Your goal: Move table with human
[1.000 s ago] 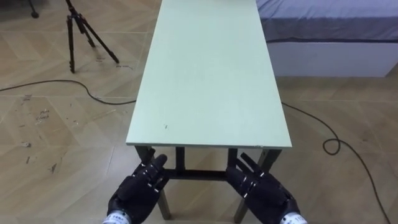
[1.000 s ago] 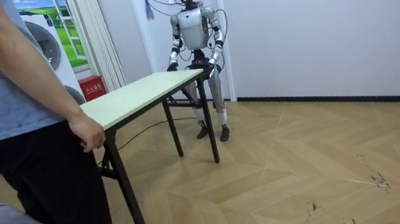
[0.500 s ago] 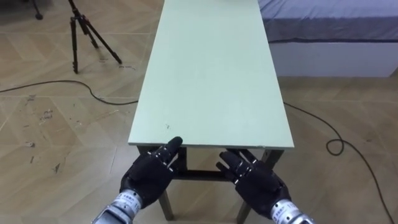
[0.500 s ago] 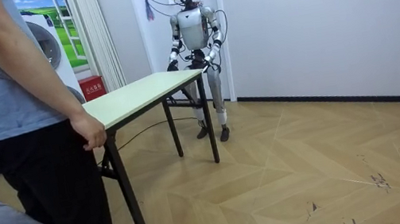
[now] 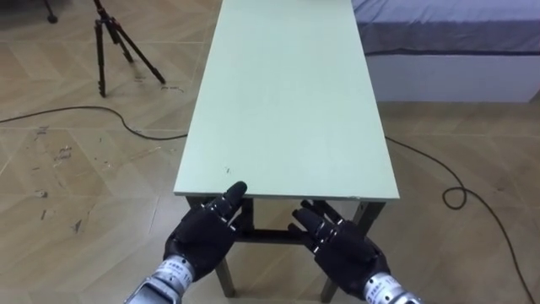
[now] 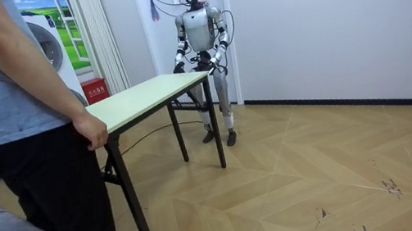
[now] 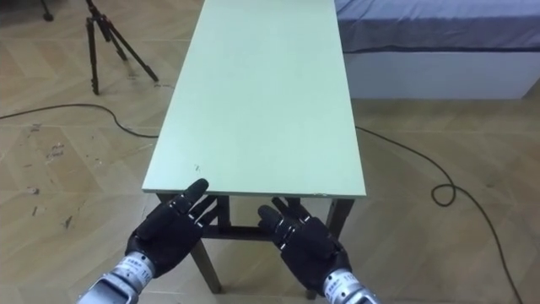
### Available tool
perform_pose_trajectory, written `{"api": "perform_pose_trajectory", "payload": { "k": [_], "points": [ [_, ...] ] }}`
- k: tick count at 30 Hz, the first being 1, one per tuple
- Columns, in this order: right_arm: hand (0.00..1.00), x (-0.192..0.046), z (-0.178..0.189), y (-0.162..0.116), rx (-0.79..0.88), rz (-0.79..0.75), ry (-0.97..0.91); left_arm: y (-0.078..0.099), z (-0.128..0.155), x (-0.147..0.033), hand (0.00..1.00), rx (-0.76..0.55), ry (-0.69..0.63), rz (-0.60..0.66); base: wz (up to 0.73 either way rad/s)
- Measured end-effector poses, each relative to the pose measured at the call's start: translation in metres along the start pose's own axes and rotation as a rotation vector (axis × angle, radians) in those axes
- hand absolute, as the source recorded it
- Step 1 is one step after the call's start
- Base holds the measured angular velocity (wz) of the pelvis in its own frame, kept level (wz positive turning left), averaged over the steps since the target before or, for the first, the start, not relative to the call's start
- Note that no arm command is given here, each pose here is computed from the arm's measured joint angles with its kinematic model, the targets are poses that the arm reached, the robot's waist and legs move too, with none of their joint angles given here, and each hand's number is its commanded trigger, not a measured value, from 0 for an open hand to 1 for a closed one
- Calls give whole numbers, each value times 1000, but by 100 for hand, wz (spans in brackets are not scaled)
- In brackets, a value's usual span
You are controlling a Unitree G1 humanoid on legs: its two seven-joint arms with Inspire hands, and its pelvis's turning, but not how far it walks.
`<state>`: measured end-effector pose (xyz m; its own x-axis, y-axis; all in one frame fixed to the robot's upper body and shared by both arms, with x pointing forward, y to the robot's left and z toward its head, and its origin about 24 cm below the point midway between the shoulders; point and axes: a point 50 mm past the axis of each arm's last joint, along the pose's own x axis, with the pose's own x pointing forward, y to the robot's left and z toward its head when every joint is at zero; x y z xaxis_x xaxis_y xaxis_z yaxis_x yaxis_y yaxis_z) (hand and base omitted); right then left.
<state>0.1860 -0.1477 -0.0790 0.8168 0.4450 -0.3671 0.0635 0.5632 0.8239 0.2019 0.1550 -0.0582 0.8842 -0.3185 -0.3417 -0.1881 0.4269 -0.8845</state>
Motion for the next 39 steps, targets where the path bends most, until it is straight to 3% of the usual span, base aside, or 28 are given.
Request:
{"api": "perform_pose_trajectory", "payload": {
  "k": [10, 17, 39],
  "points": [
    [0, 0, 1, 0, 4, 2, -3, -2, 0, 1, 0, -57, -13, 7, 0],
    [0, 2, 8, 9, 143, 59, -68, -7, -3, 4, 0, -162, -29, 2, 0],
    [0, 5, 11, 17, 325, 37, -116, -8, -4, 4, 0, -196, -38, 2, 0]
  ]
}}
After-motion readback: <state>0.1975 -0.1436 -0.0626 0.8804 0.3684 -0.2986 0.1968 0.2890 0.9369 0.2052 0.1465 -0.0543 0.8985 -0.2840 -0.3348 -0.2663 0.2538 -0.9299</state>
